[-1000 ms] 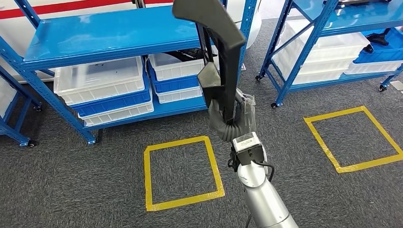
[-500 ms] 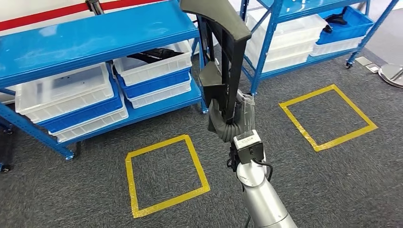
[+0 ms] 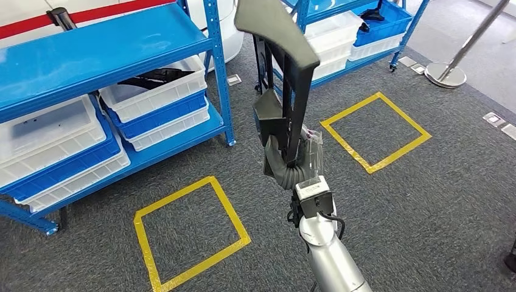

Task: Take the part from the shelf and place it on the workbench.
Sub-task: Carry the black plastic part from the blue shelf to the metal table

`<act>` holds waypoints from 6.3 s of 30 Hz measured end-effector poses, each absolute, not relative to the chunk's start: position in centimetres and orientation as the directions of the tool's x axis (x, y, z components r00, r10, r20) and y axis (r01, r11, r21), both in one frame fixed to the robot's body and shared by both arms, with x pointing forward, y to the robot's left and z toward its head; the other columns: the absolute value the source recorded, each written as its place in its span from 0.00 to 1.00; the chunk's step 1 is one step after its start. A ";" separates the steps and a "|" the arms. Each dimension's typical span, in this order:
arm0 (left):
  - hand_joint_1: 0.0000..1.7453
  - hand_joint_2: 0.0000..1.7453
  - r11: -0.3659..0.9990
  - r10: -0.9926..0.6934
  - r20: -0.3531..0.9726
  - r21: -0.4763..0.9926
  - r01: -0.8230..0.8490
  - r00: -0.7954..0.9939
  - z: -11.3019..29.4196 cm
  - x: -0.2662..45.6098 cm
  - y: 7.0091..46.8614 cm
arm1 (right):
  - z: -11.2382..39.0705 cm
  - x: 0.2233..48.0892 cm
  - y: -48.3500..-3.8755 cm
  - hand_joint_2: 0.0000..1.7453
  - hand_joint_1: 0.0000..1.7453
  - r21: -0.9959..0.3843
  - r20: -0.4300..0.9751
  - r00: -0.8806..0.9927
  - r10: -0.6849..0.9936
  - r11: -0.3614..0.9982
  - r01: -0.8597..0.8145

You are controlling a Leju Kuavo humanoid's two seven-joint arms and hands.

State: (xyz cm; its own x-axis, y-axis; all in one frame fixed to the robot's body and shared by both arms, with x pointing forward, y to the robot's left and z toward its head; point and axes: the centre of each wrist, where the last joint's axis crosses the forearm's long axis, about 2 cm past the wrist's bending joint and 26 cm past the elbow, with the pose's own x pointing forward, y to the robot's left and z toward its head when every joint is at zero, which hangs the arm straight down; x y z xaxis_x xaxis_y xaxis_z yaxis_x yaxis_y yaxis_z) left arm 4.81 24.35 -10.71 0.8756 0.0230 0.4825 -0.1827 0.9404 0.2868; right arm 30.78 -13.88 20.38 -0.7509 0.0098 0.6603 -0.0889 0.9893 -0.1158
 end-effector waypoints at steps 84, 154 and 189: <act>0.00 1.00 0.965 0.213 0.637 -0.017 -0.263 0.741 -10.9 5.7 31.9 | 16.7 27.3 -19.6 1.00 0.89 -0.208 0.655 -0.713 0.251 0.967 0.149; 0.00 1.00 0.977 0.209 0.445 -0.058 -0.205 0.871 -11.0 5.6 30.9 | 17.7 26.7 -19.6 1.00 0.89 -0.186 0.649 -0.718 0.251 0.968 0.170; 0.00 1.00 0.973 0.220 0.394 -0.019 -0.232 0.892 -11.0 5.4 30.7 | 18.5 26.7 -19.2 1.00 0.89 -0.184 0.618 -0.741 0.262 0.965 0.188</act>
